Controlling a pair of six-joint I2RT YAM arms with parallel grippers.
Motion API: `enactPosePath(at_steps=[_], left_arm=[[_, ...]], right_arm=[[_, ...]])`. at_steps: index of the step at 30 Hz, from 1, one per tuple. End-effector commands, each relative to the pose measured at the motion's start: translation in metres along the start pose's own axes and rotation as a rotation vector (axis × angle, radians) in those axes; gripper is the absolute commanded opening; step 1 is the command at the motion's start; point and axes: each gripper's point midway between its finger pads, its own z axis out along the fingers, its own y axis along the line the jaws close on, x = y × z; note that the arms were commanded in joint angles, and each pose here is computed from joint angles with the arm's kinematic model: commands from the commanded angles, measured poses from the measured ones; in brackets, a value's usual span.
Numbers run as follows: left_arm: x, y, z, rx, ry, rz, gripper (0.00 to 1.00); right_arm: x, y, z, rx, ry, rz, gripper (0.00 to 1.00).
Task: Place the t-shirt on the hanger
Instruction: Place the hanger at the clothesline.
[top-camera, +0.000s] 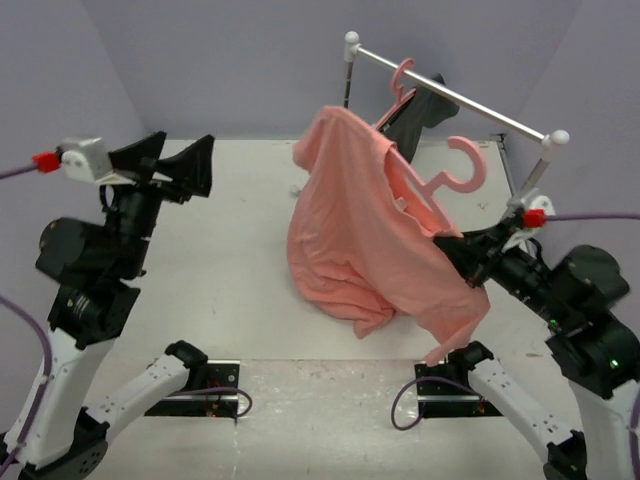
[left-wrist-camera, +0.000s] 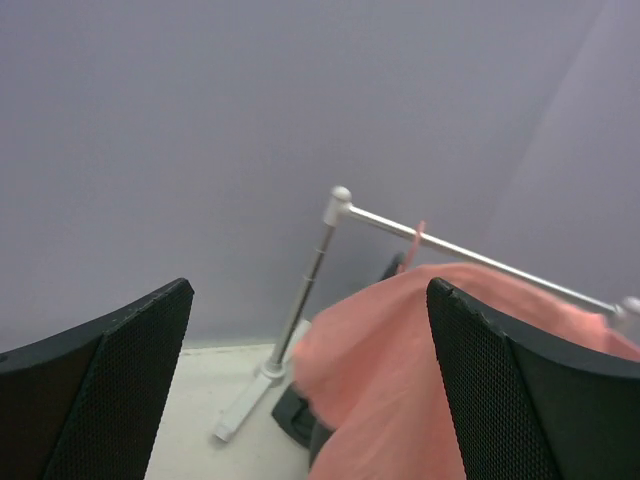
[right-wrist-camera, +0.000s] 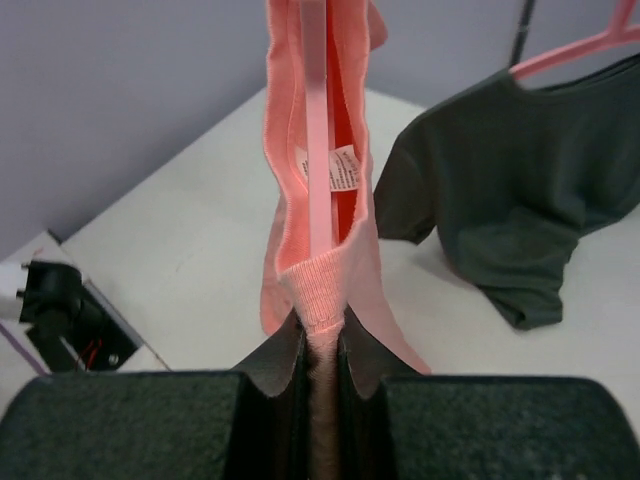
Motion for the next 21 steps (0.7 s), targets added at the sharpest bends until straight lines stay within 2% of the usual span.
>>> enactPosePath(at_steps=[1, 4, 6, 10, 14, 16, 17, 19, 20, 21], left_arm=[[0.023, 0.061, -0.023, -0.274, 0.020, 0.108, 1.00], [0.052, 0.071, -0.038, -0.287, 0.098, 0.143, 1.00], [0.085, 0.079, -0.052, -0.283, 0.173, 0.165, 1.00], [0.140, 0.087, -0.076, -0.254, 0.300, 0.162, 1.00], [0.182, 0.088, -0.097, -0.202, 0.399, 0.159, 1.00], [0.195, 0.087, -0.103, -0.179, 0.432, 0.160, 1.00], [0.203, 0.087, -0.107, -0.163, 0.451, 0.163, 1.00], [0.207, 0.086, -0.109, -0.151, 0.461, 0.166, 1.00], [0.216, 0.088, -0.112, -0.147, 0.475, 0.168, 1.00], [0.221, 0.089, -0.114, -0.146, 0.485, 0.169, 1.00]], right_arm=[[-0.085, -0.025, -0.069, 0.286, -0.329, 0.036, 0.00], [-0.083, -0.042, -0.079, 0.397, -0.300, 0.050, 0.00], [-0.060, -0.060, -0.071, 0.486, -0.206, 0.073, 0.00], [-0.015, -0.086, -0.062, 0.603, -0.129, 0.131, 0.00], [0.053, -0.089, -0.018, 0.550, 0.044, 0.209, 0.00], [0.066, -0.092, 0.000, 0.535, 0.065, 0.238, 0.00], [0.086, -0.098, 0.013, 0.544, 0.102, 0.252, 0.00], [0.084, -0.112, 0.019, 0.611, 0.064, 0.272, 0.00], [0.091, -0.133, 0.022, 0.724, 0.051, 0.278, 0.00], [0.087, -0.134, 0.025, 0.725, 0.026, 0.289, 0.00]])
